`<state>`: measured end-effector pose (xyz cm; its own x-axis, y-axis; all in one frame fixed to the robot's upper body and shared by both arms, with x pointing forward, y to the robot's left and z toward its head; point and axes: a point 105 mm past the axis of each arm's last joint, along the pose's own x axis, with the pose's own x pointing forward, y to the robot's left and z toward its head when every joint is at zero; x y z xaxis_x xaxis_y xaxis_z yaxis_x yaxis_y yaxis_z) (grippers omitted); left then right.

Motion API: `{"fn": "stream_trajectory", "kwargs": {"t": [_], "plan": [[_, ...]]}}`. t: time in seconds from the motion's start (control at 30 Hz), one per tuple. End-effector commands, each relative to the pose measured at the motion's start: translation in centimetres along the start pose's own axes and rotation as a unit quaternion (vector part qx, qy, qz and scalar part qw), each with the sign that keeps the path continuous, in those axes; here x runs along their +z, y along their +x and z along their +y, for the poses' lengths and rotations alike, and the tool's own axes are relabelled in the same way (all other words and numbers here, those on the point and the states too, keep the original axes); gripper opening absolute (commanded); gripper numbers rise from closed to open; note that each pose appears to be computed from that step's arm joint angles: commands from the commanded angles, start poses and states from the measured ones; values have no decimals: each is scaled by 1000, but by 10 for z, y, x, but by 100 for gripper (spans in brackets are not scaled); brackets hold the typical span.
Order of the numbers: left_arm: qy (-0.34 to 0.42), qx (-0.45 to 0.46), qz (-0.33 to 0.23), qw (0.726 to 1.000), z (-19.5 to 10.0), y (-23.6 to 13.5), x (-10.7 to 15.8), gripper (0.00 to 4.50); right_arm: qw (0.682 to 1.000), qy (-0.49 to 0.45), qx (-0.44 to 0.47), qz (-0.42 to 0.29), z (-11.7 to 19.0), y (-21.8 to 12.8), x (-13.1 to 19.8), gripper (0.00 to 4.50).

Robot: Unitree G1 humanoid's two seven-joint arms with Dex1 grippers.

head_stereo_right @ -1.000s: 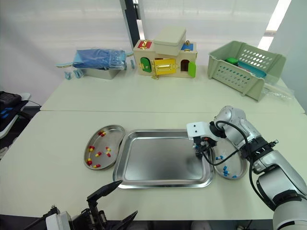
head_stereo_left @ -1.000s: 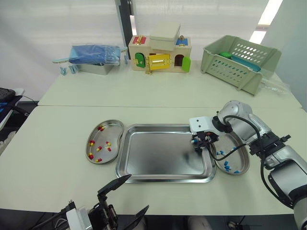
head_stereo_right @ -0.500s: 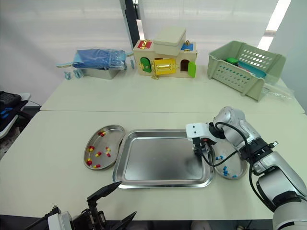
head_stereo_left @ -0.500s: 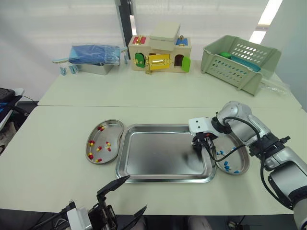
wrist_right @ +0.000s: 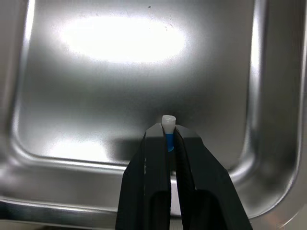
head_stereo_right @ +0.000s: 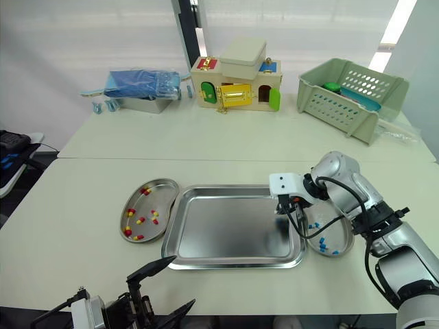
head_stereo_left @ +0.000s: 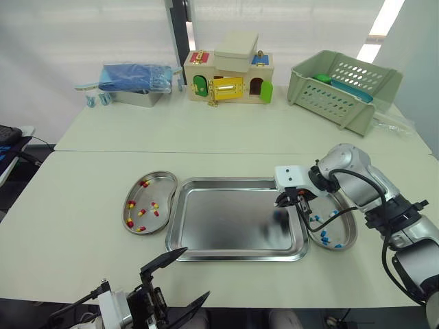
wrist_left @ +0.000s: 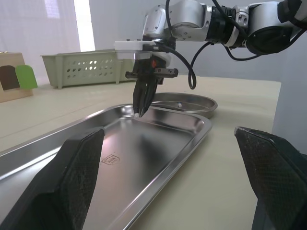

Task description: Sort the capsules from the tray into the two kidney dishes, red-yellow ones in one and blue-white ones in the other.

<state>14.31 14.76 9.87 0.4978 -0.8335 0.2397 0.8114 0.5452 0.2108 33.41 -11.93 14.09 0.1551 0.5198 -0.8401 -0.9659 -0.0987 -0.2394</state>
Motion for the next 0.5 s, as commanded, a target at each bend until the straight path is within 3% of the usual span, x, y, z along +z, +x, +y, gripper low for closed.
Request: {"fn": "stream_trajectory", "kwargs": {"t": [0.03, 0.5], "plan": [[4, -4, -12, 1000, 1, 0, 4, 450, 1000, -1, -17, -15, 1, -16, 3, 2], [-13, -76, -16, 997, -1, 0, 3, 450, 992, 89, -87, -17, 24, -81, -34, 2]]}}
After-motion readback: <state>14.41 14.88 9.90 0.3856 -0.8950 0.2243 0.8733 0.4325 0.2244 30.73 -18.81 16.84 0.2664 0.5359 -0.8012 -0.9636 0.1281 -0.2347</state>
